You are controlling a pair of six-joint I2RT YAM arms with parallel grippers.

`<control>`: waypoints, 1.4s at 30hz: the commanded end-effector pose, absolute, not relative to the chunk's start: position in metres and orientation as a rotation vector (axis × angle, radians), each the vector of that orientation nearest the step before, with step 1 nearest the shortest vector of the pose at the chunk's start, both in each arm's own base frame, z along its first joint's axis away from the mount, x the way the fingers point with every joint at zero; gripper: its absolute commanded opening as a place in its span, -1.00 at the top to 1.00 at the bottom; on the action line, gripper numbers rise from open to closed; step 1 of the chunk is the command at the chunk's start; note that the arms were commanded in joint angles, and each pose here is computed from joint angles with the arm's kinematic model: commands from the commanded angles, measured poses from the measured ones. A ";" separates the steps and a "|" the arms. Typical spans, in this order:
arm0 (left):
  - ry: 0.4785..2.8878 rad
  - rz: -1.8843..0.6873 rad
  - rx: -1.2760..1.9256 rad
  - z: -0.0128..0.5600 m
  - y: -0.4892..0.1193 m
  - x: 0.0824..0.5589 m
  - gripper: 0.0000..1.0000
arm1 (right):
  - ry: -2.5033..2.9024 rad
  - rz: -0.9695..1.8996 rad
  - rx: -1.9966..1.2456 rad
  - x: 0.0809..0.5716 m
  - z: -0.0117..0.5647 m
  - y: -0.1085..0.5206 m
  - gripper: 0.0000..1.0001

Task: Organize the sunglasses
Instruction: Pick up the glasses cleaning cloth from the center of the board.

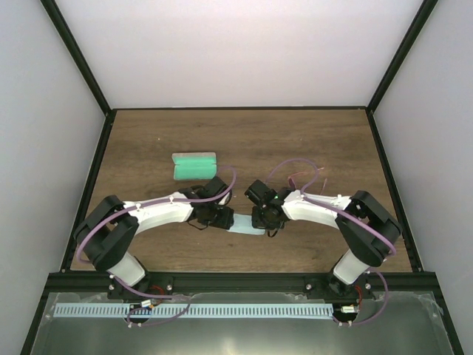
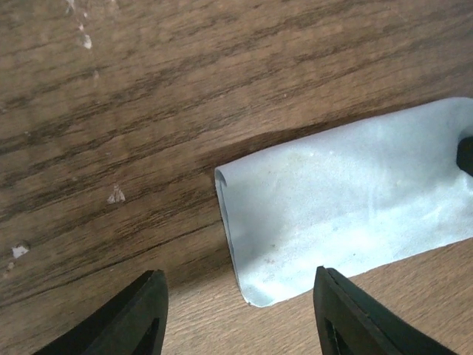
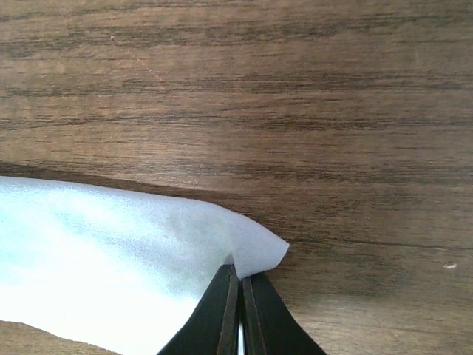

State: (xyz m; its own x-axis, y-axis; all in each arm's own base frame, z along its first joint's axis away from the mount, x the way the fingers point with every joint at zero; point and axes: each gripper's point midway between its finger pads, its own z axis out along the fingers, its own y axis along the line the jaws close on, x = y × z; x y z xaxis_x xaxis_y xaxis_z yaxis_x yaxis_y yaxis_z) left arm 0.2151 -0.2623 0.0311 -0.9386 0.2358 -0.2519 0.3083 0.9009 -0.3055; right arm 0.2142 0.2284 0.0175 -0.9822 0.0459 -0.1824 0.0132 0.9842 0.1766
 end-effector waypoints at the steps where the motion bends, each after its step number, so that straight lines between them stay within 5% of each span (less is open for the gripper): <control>1: 2.876 -0.554 0.420 0.030 -0.265 0.206 -0.05 | 2.970 0.221 0.073 0.213 0.011 0.226 0.96; 17: 2.916 -0.575 0.438 0.006 -0.278 0.205 0.08 | 2.984 0.194 0.046 0.208 0.011 0.219 0.95; 29: 2.939 -0.557 0.433 0.001 -0.278 0.205 0.75 | 2.984 0.215 0.037 0.208 0.012 0.222 0.95; 42: 2.881 -0.505 0.445 0.019 -0.279 0.219 0.92 | 2.938 0.270 -0.005 0.224 0.034 0.239 0.98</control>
